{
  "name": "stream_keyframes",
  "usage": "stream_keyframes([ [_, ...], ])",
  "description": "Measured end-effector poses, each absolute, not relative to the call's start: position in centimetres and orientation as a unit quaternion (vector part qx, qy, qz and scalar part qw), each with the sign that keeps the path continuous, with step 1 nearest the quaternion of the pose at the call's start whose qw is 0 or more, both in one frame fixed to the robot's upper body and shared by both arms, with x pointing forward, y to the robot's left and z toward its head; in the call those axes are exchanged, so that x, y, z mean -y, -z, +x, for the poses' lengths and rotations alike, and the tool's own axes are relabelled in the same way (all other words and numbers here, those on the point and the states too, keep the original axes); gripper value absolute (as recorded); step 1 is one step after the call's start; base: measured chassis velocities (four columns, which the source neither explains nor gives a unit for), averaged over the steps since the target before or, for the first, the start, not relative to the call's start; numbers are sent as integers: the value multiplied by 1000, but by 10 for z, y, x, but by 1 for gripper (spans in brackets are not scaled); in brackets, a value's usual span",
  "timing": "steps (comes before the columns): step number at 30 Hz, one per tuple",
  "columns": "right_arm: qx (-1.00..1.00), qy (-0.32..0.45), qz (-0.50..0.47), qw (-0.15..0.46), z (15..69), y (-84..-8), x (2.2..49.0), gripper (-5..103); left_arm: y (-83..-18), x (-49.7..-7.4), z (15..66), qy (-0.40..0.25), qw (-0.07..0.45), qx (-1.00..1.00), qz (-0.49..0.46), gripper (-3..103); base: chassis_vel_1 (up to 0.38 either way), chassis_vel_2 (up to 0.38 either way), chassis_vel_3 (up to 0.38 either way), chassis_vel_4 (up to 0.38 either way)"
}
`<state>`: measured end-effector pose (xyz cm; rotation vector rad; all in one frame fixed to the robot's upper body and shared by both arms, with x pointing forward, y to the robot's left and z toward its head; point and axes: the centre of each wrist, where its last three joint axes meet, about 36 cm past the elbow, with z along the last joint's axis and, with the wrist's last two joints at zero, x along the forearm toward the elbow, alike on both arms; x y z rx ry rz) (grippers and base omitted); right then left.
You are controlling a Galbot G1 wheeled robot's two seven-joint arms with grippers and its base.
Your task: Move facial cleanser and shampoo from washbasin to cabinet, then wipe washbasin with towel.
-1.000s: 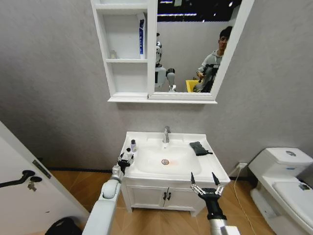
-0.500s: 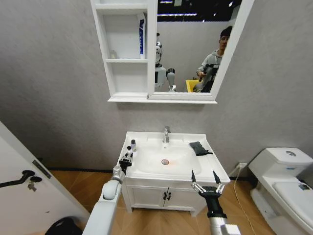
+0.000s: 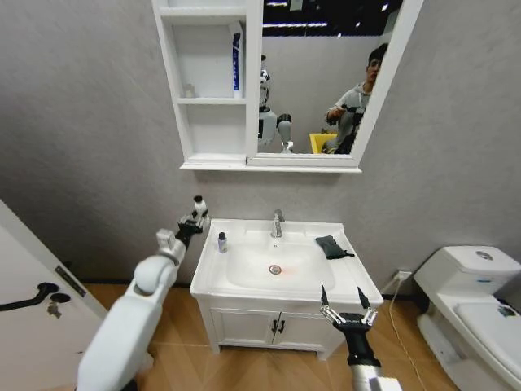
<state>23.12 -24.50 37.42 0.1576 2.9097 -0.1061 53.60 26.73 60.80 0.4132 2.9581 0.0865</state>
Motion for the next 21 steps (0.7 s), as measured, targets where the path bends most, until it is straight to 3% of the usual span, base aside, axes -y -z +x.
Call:
stream_keyframes([
  [13, -992, 34, 64, 108, 233, -362, 246, 100, -772, -269, 612, -65, 26, -987, 144, 28, 0, 0, 0, 0],
  [21, -992, 33, 70, 103, 235, -354, 251, 100, -815, -269, 658, -65, 8, -989, 131, 28, 0, 0, 0, 0],
])
